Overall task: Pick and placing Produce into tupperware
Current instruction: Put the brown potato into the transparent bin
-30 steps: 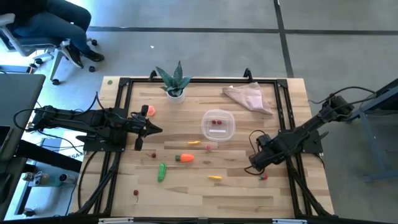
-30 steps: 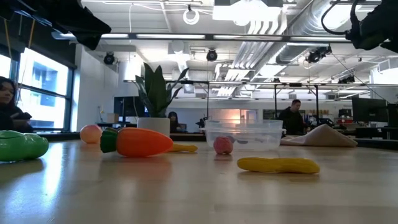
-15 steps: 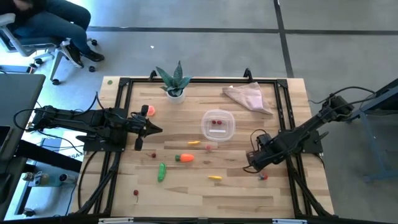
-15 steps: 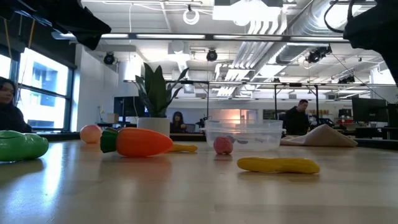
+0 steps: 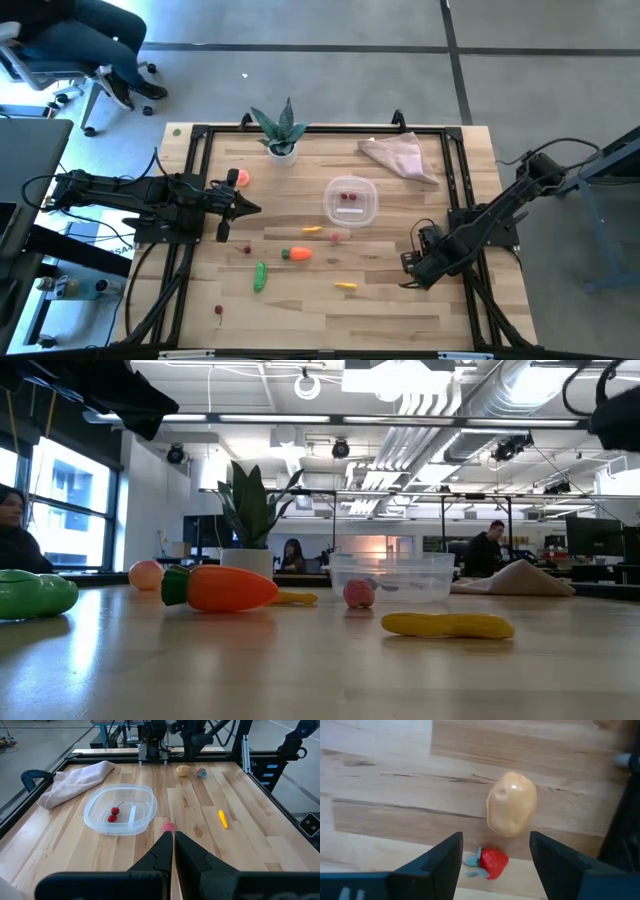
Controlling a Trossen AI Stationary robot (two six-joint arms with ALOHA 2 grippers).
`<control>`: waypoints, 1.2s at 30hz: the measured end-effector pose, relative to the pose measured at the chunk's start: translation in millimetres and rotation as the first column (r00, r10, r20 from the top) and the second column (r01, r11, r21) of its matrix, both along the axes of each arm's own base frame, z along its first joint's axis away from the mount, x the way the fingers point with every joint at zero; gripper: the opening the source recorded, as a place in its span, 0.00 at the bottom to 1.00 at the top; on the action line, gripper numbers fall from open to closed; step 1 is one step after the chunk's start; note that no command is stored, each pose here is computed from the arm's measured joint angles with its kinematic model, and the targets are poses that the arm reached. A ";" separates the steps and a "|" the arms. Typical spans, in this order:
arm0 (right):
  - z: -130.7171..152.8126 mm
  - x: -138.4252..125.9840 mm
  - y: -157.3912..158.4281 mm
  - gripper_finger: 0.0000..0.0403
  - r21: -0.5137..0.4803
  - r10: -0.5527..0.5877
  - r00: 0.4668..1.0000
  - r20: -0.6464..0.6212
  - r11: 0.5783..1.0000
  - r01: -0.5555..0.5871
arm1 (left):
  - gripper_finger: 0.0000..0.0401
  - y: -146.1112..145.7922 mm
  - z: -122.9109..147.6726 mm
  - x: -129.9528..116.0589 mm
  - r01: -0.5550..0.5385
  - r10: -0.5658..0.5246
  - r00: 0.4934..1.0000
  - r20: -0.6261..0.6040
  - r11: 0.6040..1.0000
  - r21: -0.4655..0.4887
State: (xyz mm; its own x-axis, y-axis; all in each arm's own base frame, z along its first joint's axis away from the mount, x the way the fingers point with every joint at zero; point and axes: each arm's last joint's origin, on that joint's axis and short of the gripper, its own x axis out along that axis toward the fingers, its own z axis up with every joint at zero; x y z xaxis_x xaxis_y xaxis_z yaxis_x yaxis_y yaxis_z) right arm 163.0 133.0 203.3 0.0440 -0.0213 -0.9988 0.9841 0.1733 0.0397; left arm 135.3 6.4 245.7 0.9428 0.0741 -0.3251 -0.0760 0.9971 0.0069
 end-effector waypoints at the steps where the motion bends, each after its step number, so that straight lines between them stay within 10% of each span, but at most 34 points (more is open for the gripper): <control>1: -4.0 -1.1 -0.7 0.55 0.009 -0.001 1.000 -0.012 1.000 0.001 | 0.02 0.0 0.0 0.0 0.000 0.000 1.000 0.000 1.000 0.000; 36: -14.1 -3.9 -0.2 0.58 -0.019 -0.076 0.997 -0.028 0.997 0.076 | 0.02 0.0 0.0 0.0 0.000 0.000 1.000 0.000 1.000 0.000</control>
